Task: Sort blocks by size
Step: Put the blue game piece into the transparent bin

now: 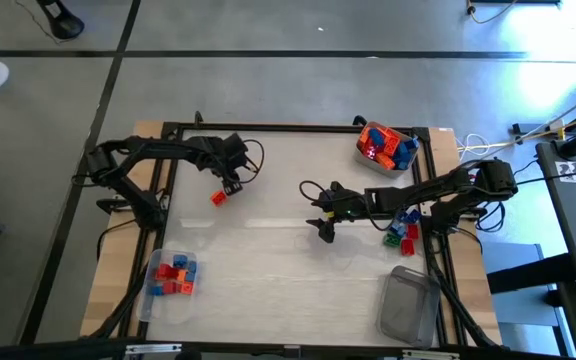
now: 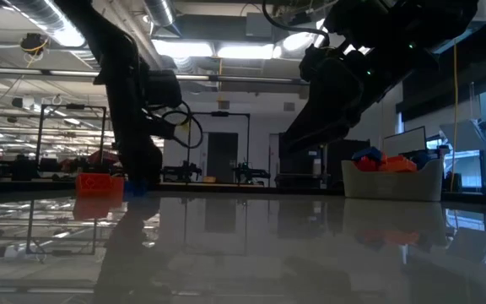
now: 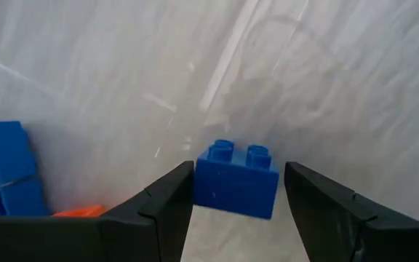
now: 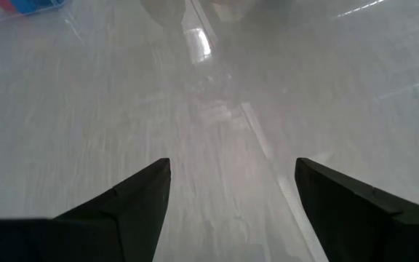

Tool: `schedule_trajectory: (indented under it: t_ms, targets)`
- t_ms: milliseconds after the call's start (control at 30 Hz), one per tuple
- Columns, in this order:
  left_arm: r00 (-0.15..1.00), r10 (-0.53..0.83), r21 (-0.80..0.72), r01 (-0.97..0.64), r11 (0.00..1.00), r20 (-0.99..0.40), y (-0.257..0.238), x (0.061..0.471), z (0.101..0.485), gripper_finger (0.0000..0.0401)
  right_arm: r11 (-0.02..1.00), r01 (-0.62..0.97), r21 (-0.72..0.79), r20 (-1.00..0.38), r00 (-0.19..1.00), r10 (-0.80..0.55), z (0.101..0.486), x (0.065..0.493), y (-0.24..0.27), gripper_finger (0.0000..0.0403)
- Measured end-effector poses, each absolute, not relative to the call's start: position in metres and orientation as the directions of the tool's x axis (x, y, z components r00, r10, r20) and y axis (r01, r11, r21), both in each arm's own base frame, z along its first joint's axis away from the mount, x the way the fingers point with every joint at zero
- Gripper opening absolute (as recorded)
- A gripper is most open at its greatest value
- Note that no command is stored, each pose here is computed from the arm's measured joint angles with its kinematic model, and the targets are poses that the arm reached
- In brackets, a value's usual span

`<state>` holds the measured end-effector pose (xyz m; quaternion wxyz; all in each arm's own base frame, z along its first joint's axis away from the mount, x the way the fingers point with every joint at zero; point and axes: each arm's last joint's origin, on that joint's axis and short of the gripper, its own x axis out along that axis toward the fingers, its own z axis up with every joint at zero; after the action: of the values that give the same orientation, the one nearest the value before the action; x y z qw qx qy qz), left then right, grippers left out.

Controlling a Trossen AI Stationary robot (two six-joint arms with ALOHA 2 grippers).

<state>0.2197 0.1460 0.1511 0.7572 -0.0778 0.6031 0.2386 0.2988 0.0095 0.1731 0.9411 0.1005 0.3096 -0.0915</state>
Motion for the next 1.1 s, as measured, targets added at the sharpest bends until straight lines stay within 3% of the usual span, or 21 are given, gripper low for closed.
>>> schedule_trajectory:
  t_ms: [333,600,967,1100]
  targets:
    - [0.176,0.268,0.159,-0.468,0.869,-0.947,0.145,0.220,0.149,0.0196,0.963,0.235,0.133,-0.601,0.792,-0.110,0.173,0.299,0.009,0.0294]
    - [0.193,0.249,0.135,-0.465,0.875,-0.949,0.145,0.220,0.149,0.0126,0.963,0.234,0.133,-0.601,0.792,-0.110,0.173,0.299,0.009,0.0294]
    - [0.183,0.233,0.112,-0.506,0.855,-0.955,0.135,0.223,0.151,0.0144,0.964,0.232,0.129,-0.601,0.792,-0.110,0.173,0.299,0.009,0.0294]
    - [0.215,0.231,0.102,-0.483,0.870,-0.949,0.119,0.225,0.166,0.0130,0.967,0.224,0.118,-0.600,0.792,-0.110,0.173,0.299,0.009,0.0294]
